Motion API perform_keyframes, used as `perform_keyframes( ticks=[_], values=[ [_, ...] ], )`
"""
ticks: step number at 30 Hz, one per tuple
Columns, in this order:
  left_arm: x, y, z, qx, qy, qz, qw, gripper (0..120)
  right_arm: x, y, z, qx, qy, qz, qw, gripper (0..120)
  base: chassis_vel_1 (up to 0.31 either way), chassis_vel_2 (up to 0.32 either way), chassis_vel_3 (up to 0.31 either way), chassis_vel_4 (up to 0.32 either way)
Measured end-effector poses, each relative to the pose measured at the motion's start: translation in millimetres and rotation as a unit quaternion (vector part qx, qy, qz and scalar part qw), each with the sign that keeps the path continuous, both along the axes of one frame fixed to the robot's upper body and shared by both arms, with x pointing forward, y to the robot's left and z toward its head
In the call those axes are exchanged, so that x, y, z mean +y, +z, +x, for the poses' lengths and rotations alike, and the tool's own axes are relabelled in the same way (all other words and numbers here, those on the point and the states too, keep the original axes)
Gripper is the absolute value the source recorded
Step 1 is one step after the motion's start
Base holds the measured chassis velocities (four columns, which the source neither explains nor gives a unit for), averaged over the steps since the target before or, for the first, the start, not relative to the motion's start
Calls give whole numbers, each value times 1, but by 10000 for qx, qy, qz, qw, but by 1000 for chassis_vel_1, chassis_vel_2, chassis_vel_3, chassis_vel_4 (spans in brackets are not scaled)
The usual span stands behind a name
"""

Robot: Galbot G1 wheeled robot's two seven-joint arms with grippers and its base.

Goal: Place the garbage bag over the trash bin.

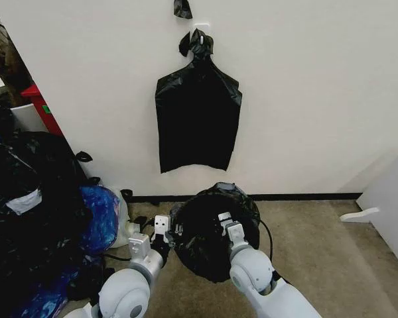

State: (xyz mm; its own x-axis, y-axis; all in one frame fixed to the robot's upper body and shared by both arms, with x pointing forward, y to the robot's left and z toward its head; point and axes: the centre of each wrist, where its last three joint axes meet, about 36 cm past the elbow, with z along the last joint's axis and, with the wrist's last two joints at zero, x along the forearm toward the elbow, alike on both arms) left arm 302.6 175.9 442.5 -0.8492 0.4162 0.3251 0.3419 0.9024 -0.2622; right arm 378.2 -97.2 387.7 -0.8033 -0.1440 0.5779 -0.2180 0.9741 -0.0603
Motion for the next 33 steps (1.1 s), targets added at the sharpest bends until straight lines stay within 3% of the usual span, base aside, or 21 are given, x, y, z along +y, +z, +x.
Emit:
perform_keyframes(
  ticks=[8,15,33],
  values=[
    [1,2,-7,-115,-212,34,9997,0,7,-4,10,158,-257,123,9995,0,0,0,0,0],
    [-1,2,-8,-137,-312,9,9994,0,-4,-9,12,178,-468,67,9987,0,0,0,0,0],
    [9,-26,22,9,153,297,9994,0,13,56,-52,87,366,1015,9941,0,0,0,0,0]
  ],
)
